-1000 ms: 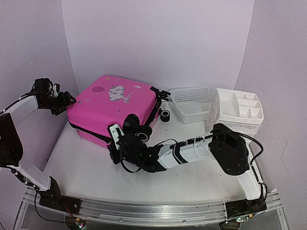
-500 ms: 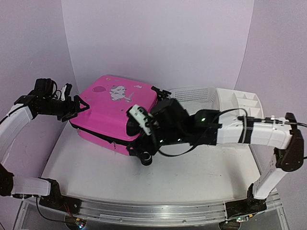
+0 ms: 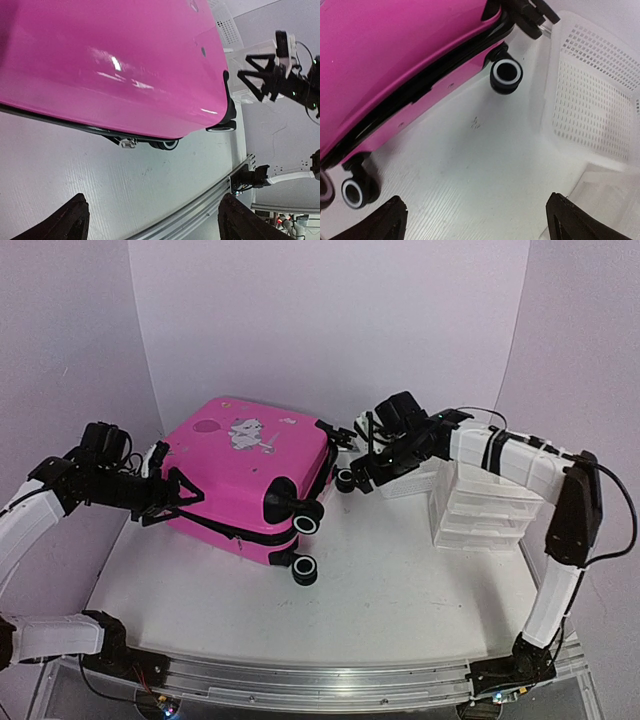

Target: Open, take out, and arrange the luggage

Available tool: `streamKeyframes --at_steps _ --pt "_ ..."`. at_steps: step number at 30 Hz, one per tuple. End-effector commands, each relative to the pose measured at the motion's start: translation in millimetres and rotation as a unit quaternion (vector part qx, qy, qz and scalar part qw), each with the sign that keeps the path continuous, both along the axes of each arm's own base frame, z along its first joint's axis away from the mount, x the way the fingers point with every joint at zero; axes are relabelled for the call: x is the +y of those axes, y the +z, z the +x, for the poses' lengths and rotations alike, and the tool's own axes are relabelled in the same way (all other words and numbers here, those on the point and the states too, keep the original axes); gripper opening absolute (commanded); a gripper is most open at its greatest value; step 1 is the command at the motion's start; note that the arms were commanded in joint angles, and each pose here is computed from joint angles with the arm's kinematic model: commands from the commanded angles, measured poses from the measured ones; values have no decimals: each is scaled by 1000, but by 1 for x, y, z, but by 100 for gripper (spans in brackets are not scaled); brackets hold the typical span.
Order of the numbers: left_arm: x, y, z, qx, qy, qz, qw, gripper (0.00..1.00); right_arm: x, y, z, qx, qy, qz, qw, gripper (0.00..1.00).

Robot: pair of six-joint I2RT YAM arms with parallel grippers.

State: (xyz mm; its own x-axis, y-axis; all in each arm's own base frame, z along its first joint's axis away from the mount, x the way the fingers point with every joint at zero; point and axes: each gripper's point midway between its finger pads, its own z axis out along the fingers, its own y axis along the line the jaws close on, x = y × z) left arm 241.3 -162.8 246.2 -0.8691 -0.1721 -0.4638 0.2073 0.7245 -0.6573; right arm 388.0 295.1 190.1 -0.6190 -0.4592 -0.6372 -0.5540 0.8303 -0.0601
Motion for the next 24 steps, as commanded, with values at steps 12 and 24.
streamKeyframes --at_steps 12,24 --pt "-12 -48 -16 43 23 23 999 83 42 -10 170 -142 165 -77 973 93" --pt "-5 -64 7 43 69 52 995 77 51 -39 229 -238 200 -128 942 77"
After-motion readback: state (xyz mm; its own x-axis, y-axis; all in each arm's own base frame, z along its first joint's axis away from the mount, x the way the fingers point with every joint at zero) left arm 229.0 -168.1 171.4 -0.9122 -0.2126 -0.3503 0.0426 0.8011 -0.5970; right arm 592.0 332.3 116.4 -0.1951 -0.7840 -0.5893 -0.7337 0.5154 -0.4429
